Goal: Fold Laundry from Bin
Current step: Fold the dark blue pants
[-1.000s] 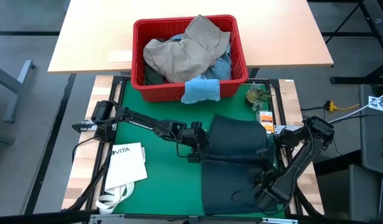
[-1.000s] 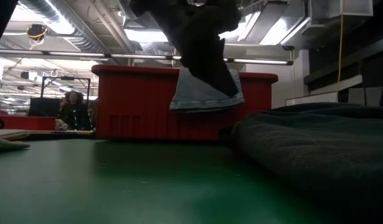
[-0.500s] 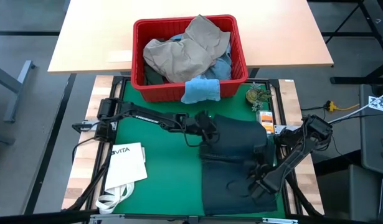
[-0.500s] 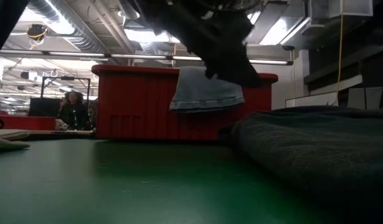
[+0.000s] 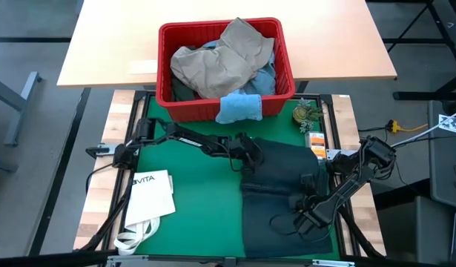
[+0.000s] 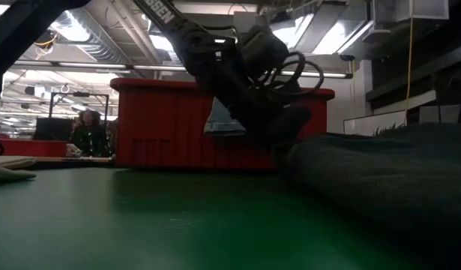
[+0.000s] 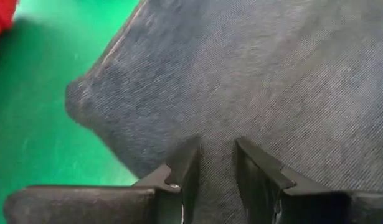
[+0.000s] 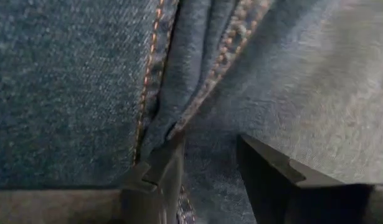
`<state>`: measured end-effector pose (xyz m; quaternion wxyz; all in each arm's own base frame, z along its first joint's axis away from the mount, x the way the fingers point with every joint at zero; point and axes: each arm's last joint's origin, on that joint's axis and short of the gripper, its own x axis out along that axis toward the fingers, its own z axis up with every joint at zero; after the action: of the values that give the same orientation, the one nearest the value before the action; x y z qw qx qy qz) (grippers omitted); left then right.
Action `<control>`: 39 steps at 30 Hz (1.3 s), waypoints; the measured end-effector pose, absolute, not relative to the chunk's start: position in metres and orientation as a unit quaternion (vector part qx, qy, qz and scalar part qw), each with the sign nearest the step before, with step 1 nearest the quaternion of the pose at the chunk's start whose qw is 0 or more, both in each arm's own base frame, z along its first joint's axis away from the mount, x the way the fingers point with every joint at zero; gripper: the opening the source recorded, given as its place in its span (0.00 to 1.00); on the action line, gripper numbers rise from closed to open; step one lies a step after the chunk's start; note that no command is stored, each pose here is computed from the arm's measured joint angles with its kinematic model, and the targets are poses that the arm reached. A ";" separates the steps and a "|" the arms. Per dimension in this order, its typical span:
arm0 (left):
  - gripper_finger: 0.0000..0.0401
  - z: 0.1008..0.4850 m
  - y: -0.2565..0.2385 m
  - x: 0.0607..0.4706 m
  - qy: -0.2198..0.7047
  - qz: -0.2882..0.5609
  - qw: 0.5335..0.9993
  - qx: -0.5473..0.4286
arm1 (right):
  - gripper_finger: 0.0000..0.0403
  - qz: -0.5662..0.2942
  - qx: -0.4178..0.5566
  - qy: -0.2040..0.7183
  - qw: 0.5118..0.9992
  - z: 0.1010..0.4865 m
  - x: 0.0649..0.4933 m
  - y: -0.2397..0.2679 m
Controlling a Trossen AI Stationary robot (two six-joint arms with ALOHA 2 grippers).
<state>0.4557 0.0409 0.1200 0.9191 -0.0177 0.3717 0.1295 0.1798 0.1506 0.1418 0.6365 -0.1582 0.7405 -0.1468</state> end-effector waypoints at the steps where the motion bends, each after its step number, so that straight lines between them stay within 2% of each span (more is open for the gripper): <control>1: 0.24 0.119 0.043 0.454 0.380 0.132 0.916 -0.019 | 0.38 -0.147 -0.158 0.740 0.637 0.142 0.180 0.151; 9: 0.24 0.123 0.043 0.445 0.420 0.139 0.897 -0.012 | 0.38 -0.146 -0.151 0.716 0.665 0.140 0.188 0.151; 16: 0.24 0.137 0.041 0.426 0.488 0.140 0.862 -0.004 | 0.38 -0.153 -0.164 0.688 0.691 0.141 0.199 0.147; 27: 0.24 0.158 0.036 0.390 0.599 0.156 0.785 0.015 | 0.38 -0.076 -0.184 0.644 0.739 0.154 0.238 0.143; 32: 0.24 0.178 0.025 0.383 0.591 0.147 0.793 0.018 | 0.38 -0.074 -0.210 0.644 0.732 0.175 0.248 0.142; 39: 0.24 0.225 0.003 0.378 0.512 0.130 0.849 0.010 | 0.38 -0.112 -0.274 0.652 0.699 0.221 0.248 0.139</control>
<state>0.3783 0.0027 0.2246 0.8488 0.0098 0.5124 0.1296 0.2477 0.1392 0.2213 0.6985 -0.2737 0.6517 -0.1116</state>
